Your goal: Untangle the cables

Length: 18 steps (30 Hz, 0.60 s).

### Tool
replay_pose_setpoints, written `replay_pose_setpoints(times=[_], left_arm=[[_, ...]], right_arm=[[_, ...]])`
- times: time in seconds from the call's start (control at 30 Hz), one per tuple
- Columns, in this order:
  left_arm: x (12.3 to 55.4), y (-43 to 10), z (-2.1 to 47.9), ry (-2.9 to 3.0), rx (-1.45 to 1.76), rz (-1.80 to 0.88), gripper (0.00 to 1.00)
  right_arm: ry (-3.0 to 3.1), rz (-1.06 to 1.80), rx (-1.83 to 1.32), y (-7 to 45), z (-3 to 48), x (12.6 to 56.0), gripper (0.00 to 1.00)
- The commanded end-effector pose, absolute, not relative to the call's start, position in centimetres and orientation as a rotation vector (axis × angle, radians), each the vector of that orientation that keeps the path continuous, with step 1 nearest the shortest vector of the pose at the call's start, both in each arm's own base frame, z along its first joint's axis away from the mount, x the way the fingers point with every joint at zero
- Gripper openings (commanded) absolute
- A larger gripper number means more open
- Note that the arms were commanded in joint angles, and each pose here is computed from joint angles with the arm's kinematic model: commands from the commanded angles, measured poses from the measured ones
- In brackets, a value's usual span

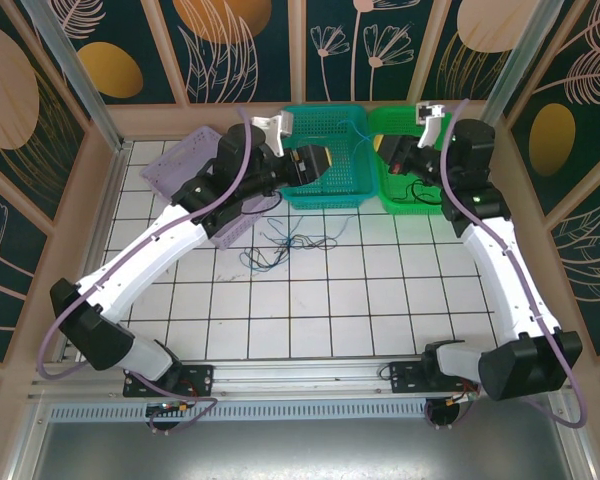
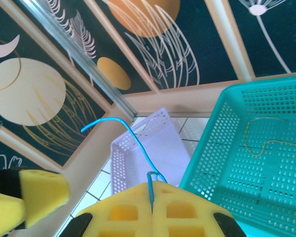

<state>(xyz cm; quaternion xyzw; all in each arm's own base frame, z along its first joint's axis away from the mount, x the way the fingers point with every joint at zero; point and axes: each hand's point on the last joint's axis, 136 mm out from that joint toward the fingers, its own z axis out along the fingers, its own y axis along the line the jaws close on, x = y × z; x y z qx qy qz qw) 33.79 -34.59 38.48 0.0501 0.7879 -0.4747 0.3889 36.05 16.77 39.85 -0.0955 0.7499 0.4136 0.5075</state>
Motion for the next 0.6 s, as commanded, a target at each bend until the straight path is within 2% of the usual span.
replay_pose_setpoints(times=[0.0,0.13,0.4,0.57], left_arm=[[33.8,-36.2,39.7,1.957,0.184,-1.311,0.61],[33.7,-37.4,39.4,1.958,0.192,-1.398,0.61],[34.6,-37.6,38.7,1.97,0.171,-1.367,0.63],[35.1,-36.0,42.3,1.873,0.042,-1.382,0.7]], right_arm=[[1.73,1.002,-0.254,17.1,42.9,35.0,0.0],[1.714,0.952,-0.286,17.5,42.8,34.4,0.0],[1.651,0.776,-0.458,19.1,42.2,32.9,0.0],[1.614,0.609,-0.505,18.7,40.8,32.6,0.0]])
